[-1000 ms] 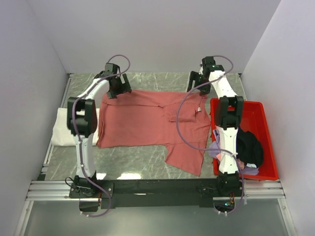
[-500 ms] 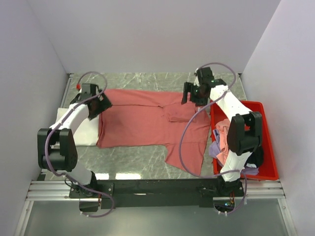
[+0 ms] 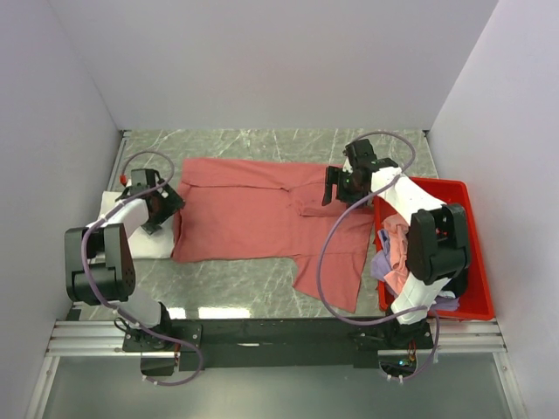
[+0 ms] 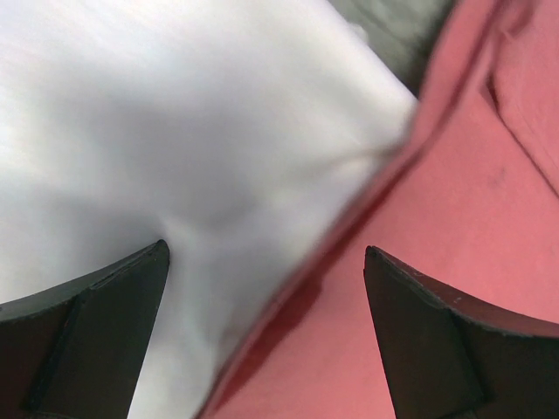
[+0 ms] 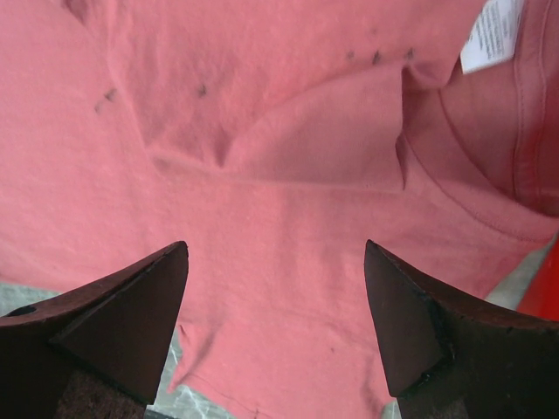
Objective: Fold and stack the t-shirts
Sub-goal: Fold the tshirt
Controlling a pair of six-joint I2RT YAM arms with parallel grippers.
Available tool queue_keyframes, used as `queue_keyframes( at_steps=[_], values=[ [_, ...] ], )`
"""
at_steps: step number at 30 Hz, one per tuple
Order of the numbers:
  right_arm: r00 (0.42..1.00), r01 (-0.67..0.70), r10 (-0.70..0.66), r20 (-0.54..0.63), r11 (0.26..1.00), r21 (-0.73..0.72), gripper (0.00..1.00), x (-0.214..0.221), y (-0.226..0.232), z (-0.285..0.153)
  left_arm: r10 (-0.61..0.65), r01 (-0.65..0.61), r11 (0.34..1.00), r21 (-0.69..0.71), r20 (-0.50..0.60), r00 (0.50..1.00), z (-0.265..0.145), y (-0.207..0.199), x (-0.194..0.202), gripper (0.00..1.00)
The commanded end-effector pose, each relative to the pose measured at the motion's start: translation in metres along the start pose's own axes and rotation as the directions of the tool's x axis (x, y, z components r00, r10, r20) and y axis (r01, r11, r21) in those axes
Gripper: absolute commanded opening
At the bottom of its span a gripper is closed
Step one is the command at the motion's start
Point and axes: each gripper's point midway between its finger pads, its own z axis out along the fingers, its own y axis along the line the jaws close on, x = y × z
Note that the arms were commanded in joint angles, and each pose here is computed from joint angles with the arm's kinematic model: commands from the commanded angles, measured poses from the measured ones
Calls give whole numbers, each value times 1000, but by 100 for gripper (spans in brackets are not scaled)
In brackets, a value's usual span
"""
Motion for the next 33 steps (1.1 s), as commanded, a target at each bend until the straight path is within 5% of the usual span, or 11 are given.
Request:
queue_keyframes(
  at_steps=[1, 14, 22, 33],
  values=[
    [997, 4, -4, 71, 1000, -11, 88, -8, 5, -12, -30, 31, 999, -29, 28, 999, 10, 22, -9, 99],
    [994, 21, -19, 105, 1000, -18, 88, -5, 9, -29, -48, 30, 985, 171, 102, 994, -32, -13, -35, 99],
    [990, 20, -17, 141, 1000, -23, 88, 6, 12, -46, -105, 103, 994, 23, 117, 988, -70, -8, 4, 99],
    [994, -5, 13, 106, 997, -77, 88, 47, 7, -43, -143, 140, 986, 93, 24, 989, -83, 13, 87, 100]
  ],
)
